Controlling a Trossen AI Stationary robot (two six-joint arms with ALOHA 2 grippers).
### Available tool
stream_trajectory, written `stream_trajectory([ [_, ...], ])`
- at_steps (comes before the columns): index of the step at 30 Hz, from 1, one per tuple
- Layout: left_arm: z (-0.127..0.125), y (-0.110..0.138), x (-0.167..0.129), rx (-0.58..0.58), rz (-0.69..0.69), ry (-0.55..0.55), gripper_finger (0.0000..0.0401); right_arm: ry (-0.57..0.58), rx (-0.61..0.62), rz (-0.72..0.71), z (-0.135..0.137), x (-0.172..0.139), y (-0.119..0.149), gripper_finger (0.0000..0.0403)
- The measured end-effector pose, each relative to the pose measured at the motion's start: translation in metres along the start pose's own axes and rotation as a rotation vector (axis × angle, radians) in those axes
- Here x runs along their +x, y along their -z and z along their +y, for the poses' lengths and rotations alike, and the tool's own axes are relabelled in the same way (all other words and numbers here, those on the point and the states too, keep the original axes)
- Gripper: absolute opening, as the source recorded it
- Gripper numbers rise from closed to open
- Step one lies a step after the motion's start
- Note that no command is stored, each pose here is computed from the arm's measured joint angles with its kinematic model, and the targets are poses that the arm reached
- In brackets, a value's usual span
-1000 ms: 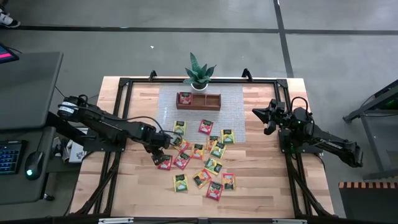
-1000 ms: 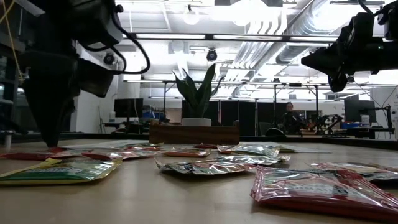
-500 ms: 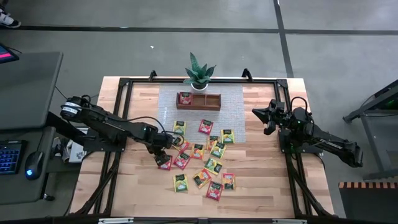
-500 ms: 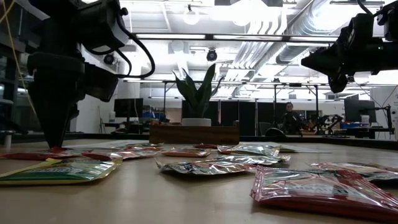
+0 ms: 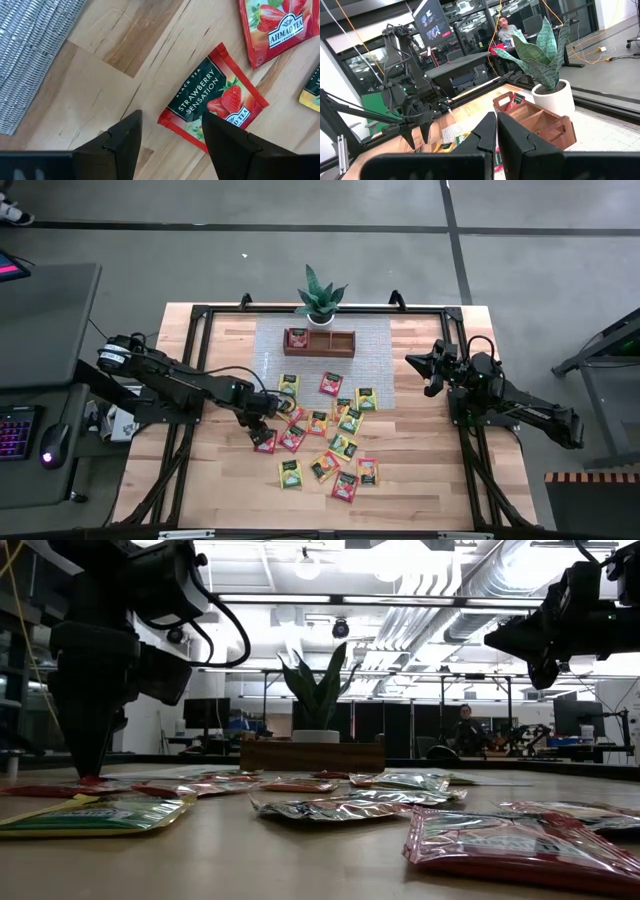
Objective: Pick & Place Tea
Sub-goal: Put the red tea bag into the left section of the wooden organizer
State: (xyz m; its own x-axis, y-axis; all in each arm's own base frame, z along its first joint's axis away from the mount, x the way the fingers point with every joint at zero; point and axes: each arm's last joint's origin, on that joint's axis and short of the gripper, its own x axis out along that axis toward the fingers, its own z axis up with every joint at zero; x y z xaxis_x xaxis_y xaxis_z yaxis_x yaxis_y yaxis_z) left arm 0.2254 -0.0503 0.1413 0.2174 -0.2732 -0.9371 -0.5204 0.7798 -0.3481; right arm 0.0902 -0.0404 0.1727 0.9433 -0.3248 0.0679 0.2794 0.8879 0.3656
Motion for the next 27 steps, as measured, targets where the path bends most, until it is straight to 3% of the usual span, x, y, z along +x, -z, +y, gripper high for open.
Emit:
stream_trajectory([
  [27, -0.0031, -0.0006, 0.0004, 0.001, 0.016, 0.051, 0.0197, 0.000, 0.000, 0.000, 0.0000, 0.0000, -0.0001, 0.0012],
])
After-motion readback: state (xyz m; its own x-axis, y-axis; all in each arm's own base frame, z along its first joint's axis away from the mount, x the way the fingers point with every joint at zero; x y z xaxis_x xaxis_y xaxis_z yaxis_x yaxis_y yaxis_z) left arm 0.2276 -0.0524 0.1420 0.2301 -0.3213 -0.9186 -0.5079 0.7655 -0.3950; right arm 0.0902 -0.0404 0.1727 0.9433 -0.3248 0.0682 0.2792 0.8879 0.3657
